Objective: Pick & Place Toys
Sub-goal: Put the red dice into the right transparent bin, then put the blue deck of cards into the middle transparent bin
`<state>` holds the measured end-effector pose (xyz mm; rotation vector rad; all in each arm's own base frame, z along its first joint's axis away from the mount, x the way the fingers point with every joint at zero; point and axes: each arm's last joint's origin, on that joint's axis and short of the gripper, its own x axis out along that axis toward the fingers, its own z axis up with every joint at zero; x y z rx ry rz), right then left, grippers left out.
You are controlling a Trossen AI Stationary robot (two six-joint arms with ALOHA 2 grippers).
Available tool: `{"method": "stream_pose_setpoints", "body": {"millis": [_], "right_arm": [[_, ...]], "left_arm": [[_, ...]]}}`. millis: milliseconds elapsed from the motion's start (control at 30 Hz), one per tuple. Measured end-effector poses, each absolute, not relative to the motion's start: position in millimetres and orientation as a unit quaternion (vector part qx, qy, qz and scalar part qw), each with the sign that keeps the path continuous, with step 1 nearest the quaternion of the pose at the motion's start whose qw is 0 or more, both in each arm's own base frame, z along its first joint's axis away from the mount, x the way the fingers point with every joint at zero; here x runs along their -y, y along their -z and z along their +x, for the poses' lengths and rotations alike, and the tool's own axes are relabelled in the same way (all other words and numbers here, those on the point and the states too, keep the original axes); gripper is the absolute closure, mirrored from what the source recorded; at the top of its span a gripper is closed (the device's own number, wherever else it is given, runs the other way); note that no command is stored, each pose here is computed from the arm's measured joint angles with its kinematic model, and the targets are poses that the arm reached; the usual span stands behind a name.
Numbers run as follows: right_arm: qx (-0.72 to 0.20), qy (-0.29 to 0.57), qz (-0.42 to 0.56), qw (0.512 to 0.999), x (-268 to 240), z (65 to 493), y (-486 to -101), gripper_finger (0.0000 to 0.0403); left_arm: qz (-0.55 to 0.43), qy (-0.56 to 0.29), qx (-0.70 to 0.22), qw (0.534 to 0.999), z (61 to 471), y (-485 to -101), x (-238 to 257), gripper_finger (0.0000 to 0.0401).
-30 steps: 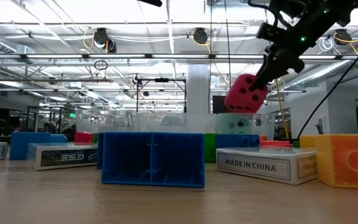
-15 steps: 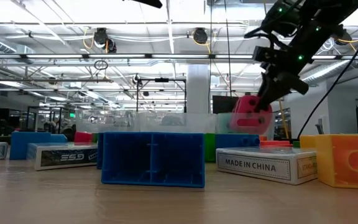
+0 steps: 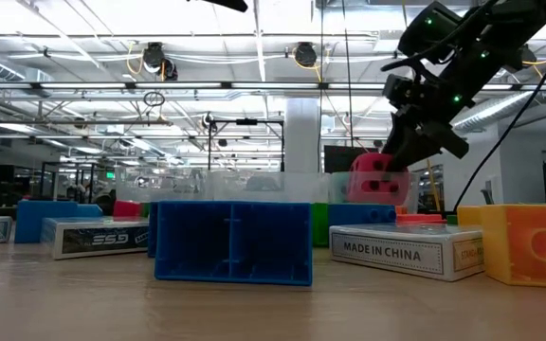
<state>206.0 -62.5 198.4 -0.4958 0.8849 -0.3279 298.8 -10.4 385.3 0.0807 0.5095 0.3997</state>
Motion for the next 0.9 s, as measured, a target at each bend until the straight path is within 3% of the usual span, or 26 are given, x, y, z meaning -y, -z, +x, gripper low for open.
{"method": "stream_pose_setpoints", "body": {"millis": [200, 400, 733, 900], "right_arm": [[-0.413, 0.164, -0.226, 0.867, 62.7, 206.9, -199.5, 0.0179], [-0.368, 0.184, -0.193, 0.891, 59.0, 212.2, -205.8, 0.0155], [-0.294, 0.202, -0.17, 0.919, 55.7, 219.4, -218.1, 0.0176], [-0.282, 0.2, -0.141, 0.928, 49.3, 218.1, -220.9, 0.019]], "left_arm": [[0.037, -0.196, -0.25, 0.948, 298.7, -385.3, 10.5, 0.013], [0.033, -0.197, -0.249, 0.948, 298.7, -385.3, 10.5, 0.013], [0.013, -0.202, -0.246, 0.948, 298.6, -385.2, 10.5, 0.013], [0.005, -0.153, -0.255, 0.955, 291.4, -386.6, 21.9, 0.013]]}}
